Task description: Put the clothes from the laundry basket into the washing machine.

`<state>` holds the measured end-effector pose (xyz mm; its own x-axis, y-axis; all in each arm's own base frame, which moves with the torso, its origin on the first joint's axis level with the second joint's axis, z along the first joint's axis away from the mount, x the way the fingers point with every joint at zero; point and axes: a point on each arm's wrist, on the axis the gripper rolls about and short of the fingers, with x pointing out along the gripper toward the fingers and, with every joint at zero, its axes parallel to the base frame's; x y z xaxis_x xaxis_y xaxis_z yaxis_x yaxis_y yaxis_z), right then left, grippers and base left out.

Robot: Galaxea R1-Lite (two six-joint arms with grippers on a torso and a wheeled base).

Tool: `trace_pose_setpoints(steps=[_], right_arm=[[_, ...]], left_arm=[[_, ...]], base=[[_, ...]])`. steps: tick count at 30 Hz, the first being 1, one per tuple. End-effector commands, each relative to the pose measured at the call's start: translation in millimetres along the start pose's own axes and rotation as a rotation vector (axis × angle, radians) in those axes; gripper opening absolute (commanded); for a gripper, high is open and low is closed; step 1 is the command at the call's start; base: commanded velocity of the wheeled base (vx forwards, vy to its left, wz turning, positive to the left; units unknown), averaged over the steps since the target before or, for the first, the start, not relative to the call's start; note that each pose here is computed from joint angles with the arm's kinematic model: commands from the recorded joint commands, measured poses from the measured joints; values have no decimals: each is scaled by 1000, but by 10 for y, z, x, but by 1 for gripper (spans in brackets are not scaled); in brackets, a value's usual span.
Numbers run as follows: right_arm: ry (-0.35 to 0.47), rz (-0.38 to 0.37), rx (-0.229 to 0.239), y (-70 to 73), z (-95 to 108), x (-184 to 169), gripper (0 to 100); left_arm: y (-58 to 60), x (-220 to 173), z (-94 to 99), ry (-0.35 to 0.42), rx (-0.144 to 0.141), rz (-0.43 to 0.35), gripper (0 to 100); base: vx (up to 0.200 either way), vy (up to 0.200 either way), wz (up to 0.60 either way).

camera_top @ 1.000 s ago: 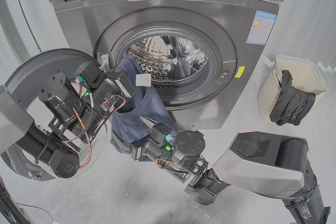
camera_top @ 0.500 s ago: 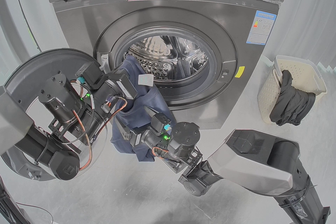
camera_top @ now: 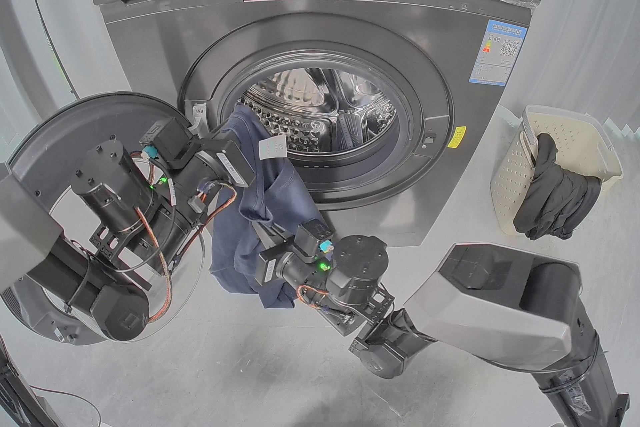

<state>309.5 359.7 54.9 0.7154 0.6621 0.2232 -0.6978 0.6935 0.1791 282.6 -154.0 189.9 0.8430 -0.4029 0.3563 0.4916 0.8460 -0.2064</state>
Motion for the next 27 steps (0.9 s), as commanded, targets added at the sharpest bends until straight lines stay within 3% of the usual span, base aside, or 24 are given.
trace_pose_setpoints(steps=[1, 9, 13, 18, 25, 27], right_arm=[[26, 2, -2, 53, 368, -262, 0], [88, -40, -29, -135, 779, -740, 0], [119, -91, -63, -392, 1021, -1060, 0], [79, -137, -75, -584, 1296, -1279, 0], [23, -96, -79, -504, 1566, -1487, 0], [-11, -89, -80, -481, 1656, -1483, 0]], left_arm=[[69, 4, 19, -6, 8, 18, 0], [111, -2, 34, -8, 14, 29, 0], [121, -77, 60, 5, 20, 33, 0], [81, -269, 192, 33, 25, -21, 0], [-4, -672, 319, 132, 24, -139, 0], [-13, -727, 312, 145, 41, -161, 0]], base=[[0, 0, 0], [0, 0, 0], [0, 0, 0], [0, 0, 0], [0, 0, 0], [0, 0, 0]])
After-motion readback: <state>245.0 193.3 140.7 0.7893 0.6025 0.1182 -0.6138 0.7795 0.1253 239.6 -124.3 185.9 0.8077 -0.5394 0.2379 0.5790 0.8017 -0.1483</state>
